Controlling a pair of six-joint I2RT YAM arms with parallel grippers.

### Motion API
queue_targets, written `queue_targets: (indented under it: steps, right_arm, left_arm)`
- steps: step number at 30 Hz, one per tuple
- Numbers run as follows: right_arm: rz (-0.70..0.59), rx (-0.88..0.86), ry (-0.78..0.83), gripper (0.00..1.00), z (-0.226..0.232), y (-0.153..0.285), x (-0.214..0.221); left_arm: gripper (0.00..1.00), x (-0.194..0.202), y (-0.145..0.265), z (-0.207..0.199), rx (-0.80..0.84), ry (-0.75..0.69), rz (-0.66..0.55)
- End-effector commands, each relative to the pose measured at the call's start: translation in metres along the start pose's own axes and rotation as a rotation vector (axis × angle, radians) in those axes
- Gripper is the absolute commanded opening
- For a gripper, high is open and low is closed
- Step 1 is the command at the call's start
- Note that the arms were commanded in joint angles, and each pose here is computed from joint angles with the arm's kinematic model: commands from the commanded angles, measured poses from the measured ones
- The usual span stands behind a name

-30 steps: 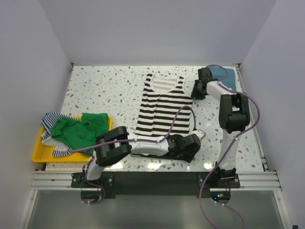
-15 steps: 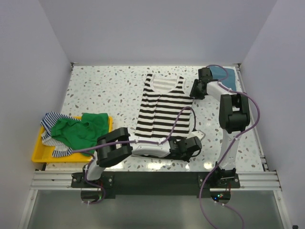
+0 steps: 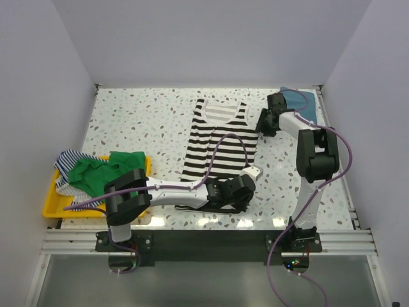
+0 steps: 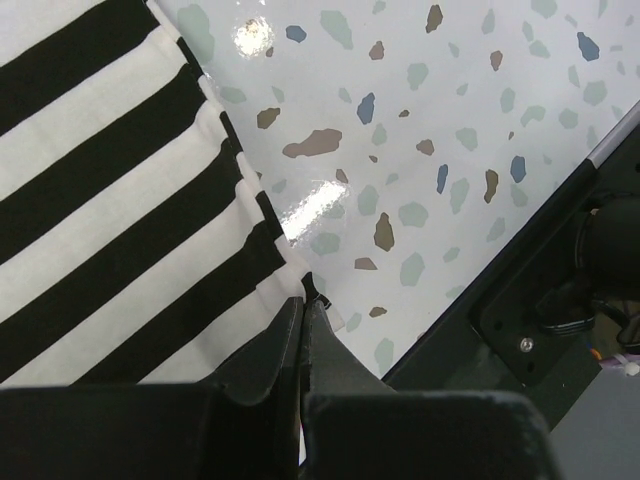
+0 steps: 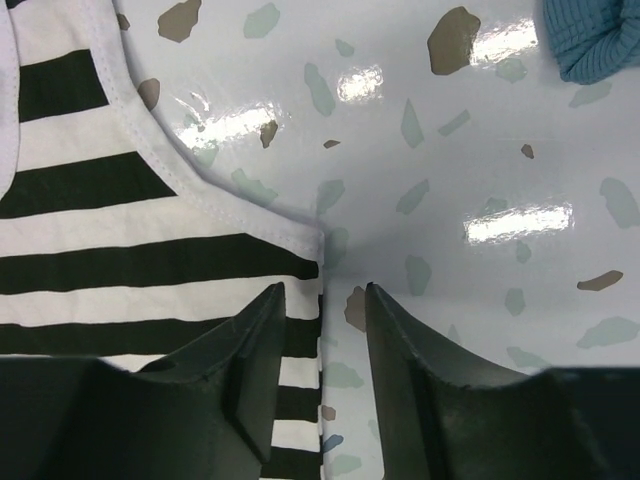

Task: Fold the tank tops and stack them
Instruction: Fold the tank top

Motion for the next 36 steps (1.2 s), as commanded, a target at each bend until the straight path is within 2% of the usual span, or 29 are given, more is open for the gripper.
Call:
queue_targets:
  steps: [1,4,13,18,22,28,36]
  right_arm:
    - [-0.049,-0.011,-0.02,0.39,0.002,0.012,-0.01]
    - [-0.031,-0.011,-0.019,0.33,0.001,0.005,-0.007]
    - [-0.013,-0.003,-0.025,0.31,0.001,-0.012,-0.003]
    - [-0.009,0.019,-0.034,0.12,-0.001,-0.015,-0.002]
    - [-0.037,0.062,-0.029,0.0,-0.004,-0.004,-0.006]
    - [-0.09,0.056,-0.014,0.0,-0.001,0.02,-0.017]
    - [-0.103,0.033,0.0,0.0,0.014,0.032,-0.024]
  left_arm:
    - [0.0,-0.013,0.011,-0.011,0.09,0.045,-0.057]
    - [0.0,-0.014,0.013,-0.011,0.1,0.052,-0.06]
    - [0.0,-0.014,0.017,-0.011,0.125,0.056,-0.056]
    - [0.0,-0.009,0.016,-0.011,0.15,0.06,-0.037]
    - [0.0,-0.01,0.018,-0.012,0.174,0.067,-0.044]
    - [0.0,-0.013,0.023,-0.003,0.191,0.128,-0.09]
    - [0.0,-0.014,0.037,0.023,0.162,0.203,-0.152]
Point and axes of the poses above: each gripper's point midway between its finger pads, its own y axis back along the fingers, its own z axis along the line the jaws close on, x = y × z, the point moved 9 cm from there along y, back along the fingers, and after that the axes turned 7 degrees about y, right-handed, at the moved point
